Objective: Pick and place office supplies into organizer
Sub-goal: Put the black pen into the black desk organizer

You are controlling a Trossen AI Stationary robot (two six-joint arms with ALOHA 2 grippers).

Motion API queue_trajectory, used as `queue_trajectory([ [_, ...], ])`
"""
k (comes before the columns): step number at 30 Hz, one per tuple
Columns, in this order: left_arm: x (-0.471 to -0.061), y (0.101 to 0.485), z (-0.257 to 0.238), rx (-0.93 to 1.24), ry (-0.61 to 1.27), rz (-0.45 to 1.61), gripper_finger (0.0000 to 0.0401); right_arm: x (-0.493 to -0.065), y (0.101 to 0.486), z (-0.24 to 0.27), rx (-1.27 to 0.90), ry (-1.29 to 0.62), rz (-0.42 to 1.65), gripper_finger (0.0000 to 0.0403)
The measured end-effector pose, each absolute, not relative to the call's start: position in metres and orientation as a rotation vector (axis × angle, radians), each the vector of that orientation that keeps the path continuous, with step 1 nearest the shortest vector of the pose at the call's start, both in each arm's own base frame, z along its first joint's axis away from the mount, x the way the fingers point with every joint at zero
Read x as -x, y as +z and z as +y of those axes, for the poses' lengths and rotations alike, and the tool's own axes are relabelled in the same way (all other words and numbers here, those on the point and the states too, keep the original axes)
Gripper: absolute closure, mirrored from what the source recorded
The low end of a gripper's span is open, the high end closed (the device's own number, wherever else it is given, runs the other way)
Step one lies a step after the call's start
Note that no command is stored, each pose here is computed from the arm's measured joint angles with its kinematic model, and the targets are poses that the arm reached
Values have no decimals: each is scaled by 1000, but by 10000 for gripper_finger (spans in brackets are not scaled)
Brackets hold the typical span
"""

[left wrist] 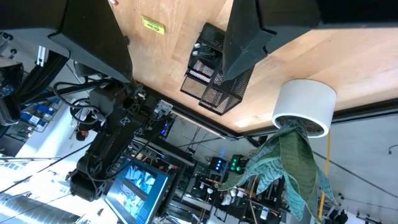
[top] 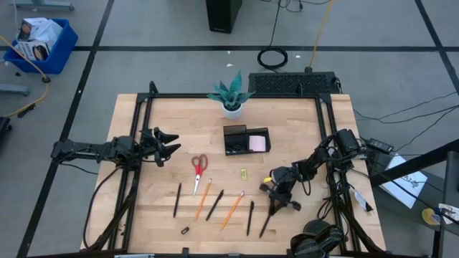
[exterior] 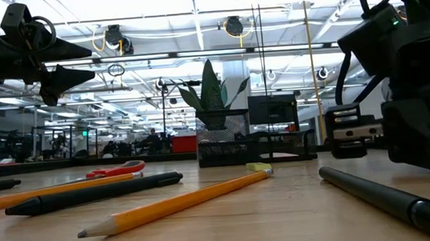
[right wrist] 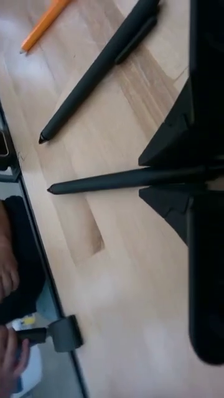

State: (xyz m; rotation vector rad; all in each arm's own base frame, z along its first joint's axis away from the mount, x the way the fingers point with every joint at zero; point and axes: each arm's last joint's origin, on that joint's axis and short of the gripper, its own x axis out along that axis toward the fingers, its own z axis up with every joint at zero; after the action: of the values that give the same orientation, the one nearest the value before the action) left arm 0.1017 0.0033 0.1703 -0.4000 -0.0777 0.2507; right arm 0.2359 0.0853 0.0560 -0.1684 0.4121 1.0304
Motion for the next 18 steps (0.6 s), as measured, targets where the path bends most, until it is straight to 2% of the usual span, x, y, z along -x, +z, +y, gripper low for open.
queue_trajectory([
  [3, -102, 170, 3, 400, 251, -78, 146, -237, 57, 85, 98, 994, 435, 362],
  [6, -102, 170, 3, 400, 251, -78, 146, -239, 59, 86, -5, 877, 485, 345],
  [10, -102, 170, 3, 400, 250, -78, 146, -243, 62, 87, -23, 743, 471, 326],
  [18, -102, 170, 3, 400, 250, -78, 146, -244, 71, 97, -44, 688, 372, 349],
])
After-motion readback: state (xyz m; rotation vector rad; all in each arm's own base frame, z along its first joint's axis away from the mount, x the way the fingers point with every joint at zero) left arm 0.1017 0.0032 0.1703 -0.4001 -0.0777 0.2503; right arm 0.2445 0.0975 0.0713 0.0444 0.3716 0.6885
